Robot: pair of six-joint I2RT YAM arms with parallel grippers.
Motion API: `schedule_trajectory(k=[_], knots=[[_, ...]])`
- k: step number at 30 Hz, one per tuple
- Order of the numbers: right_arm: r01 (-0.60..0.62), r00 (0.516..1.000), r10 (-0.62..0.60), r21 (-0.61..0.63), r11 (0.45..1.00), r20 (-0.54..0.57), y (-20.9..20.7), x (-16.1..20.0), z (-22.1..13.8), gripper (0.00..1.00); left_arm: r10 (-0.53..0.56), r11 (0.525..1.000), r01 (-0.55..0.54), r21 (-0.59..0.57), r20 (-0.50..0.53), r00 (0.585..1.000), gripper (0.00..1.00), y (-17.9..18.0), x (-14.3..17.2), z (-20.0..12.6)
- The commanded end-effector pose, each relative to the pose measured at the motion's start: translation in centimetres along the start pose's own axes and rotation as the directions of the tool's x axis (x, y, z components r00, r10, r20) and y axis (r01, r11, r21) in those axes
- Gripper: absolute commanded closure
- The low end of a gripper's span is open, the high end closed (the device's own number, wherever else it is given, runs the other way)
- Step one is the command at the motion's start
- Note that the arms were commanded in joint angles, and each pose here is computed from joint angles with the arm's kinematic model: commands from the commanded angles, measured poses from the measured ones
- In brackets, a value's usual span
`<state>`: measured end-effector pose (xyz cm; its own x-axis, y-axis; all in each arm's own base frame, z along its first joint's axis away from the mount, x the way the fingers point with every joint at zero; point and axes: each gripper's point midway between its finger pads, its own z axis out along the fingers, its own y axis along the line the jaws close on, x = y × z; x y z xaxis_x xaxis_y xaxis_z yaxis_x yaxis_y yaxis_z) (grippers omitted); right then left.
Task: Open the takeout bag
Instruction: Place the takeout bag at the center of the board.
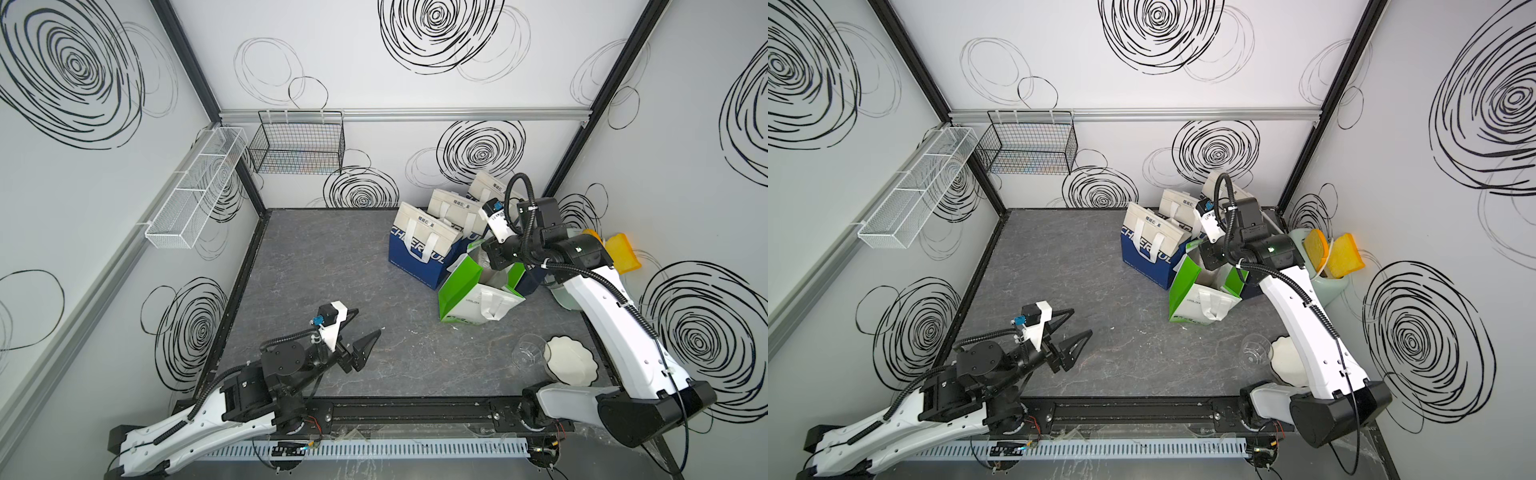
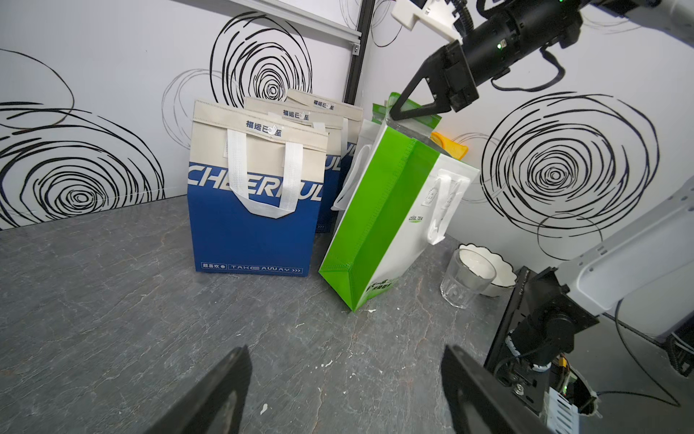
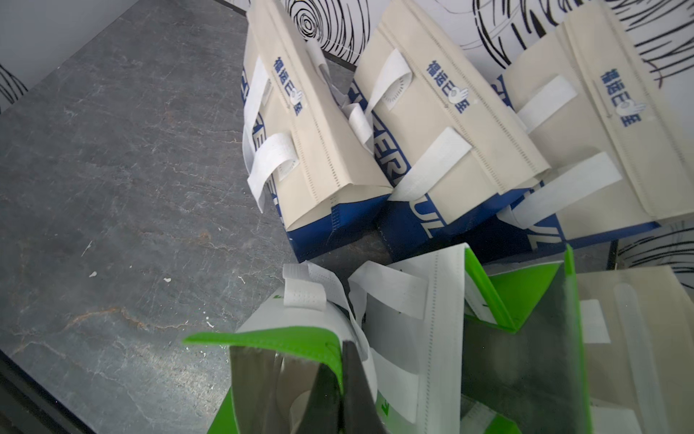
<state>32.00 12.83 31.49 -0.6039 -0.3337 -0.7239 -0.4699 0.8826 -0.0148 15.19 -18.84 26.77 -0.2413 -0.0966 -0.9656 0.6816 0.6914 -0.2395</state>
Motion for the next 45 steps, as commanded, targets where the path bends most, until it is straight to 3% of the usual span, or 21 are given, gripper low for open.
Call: schedule_trajectory(k=[1, 10, 18, 19, 23, 26, 29, 33, 36, 45], knots=[[-0.075, 0.992, 0.068, 0.062, 0.995, 0.103, -2.0, -2.4, -0.6, 1.0, -0.009, 1.0, 0.009, 0.005, 0.003, 1.0, 0.15, 0.0, 0.1, 0.0], [-0.174, 0.977, 0.15, 0.159, 0.972, 0.153, -4.6, -3.9, -1.2, 1.0, -0.014, 1.0, 0.014, 0.012, 0.001, 1.0, 0.15, 0.1, 0.2, 0.1], [-0.145, 0.984, 0.132, 0.102, 0.984, 0.123, -3.6, -3.2, 0.7, 0.97, -0.016, 1.0, 0.016, 0.012, 0.0, 1.0, 0.15, 0.1, 0.3, 0.1], [-0.141, 0.984, 0.128, 0.097, 0.985, 0.126, -3.6, -3.3, 0.7, 0.94, -0.016, 1.0, 0.016, 0.01, -0.002, 1.0, 0.15, 0.2, 0.3, 0.1], [-0.129, 0.98, 0.122, 0.034, 0.991, 0.157, -2.5, -4.3, 0.5, 0.65, -0.015, 1.0, 0.015, 0.008, -0.004, 1.0, 0.15, 0.2, 0.4, 0.1], [-0.116, 0.975, 0.113, 0.007, 0.993, 0.194, -2.1, -5.5, 0.0, 0.54, -0.018, 1.0, 0.018, 0.007, 0.0, 1.0, 0.15, 0.3, 0.3, 0.0], [-0.08, 0.967, 0.089, -0.045, 0.996, 0.237, -0.9, -6.8, -0.5, 0.51, -0.02, 1.0, 0.02, 0.005, 0.003, 1.0, 0.15, 0.3, 0.3, -0.1], [0.063, 0.954, -0.013, -0.158, 0.986, 0.299, 3.4, -8.5, -0.6, 0.45, -0.022, 1.0, 0.022, -0.002, 0.005, 1.0, 0.15, 0.5, 0.4, -0.1], [0.122, 0.946, -0.068, -0.152, 0.981, 0.318, 5.2, -9.8, 0.1, 0.4, -0.022, 1.0, 0.022, -0.005, 0.0, 1.0, 0.15, 0.5, 0.5, 0.0], [0.12, 0.975, -0.09, -0.14, 0.983, 0.204, 4.9, -11.5, 6.6, 0.4, -0.021, 1.0, 0.021, -0.017, -0.009, 1.0, 0.15, 0.7, 0.8, 0.1]])
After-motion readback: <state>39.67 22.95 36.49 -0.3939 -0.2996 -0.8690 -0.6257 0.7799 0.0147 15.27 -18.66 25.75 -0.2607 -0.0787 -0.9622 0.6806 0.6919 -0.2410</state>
